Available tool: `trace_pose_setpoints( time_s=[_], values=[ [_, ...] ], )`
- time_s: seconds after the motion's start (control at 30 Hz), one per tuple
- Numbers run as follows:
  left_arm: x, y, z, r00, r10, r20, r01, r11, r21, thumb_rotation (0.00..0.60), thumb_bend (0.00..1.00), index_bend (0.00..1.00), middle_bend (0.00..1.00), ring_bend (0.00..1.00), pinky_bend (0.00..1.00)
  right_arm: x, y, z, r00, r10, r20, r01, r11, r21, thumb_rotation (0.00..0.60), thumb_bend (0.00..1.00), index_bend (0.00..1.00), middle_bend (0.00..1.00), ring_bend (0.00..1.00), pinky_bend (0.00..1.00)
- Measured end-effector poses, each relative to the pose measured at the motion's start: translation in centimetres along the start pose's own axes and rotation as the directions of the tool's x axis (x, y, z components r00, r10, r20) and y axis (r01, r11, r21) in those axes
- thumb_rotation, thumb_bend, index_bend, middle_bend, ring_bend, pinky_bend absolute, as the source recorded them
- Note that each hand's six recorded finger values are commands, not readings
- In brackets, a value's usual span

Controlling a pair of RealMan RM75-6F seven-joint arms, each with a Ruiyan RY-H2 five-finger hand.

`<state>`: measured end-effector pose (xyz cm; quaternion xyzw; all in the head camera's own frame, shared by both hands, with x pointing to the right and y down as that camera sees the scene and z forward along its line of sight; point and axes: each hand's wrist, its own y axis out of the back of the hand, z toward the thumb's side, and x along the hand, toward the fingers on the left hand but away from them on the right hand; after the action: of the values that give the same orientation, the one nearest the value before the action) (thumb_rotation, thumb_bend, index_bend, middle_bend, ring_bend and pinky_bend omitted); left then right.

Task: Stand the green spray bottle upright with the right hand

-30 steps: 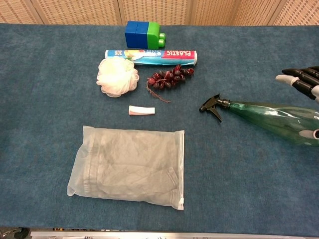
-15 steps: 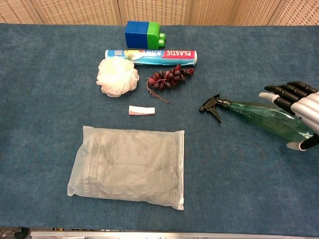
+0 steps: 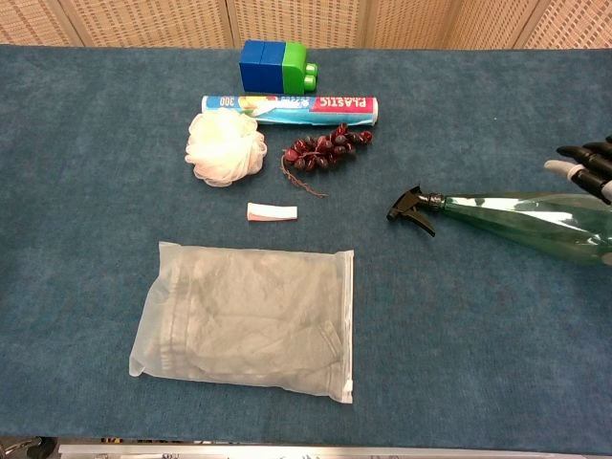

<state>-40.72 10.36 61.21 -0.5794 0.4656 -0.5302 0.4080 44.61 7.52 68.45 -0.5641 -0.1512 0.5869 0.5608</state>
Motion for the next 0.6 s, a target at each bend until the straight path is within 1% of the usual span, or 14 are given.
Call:
trace_pose_setpoints(
  time_s=[0.23,0.33,0.5,0.6],
  values=[
    [0.0,0.0,-0.1,1.0,-0.003,-0.003,0.003,1.0,-0.002,0.6,0.6,0.31,0.57,0.54,0.96,-0.5,0.2,-2.5,0.997,-0.018,0.071,0.016,0.999,0.032,0.6,0.0,0.0,0.0,0.0,0.02],
    [0.1,-0.1,-0.1,1.0,-0.003,-0.003,0.003,1.0,-0.001,0.6,0.6,0.31,0.57,0.54,0.96,-0.8,0.3,-3.4,0.995,-0.024,0.1,0.021,0.999,0.029,0.6,0.0,0.0,0.0,0.0,0.02],
    [0.1,-0.1,-0.2,1.0,-0.003,-0.005,0.003,1.0,-0.002,0.6,0.6,0.31,0.57,0.54,0.96,-0.9,0.8,-4.1,0.991,-0.048,0.125,0.046,0.999,0.021,0.6,0.0,0.0,0.0,0.0,0.02],
    [0.1,-0.1,-0.2,1.0,-0.004,-0.006,0.004,1.0,-0.001,0.6,0.6,0.31,0.57,0.54,0.96,-0.8,1.1,-4.0,0.991,-0.054,0.125,0.055,0.998,-0.004,0.6,0.0,0.0,0.0,0.0,0.02]
  ],
)
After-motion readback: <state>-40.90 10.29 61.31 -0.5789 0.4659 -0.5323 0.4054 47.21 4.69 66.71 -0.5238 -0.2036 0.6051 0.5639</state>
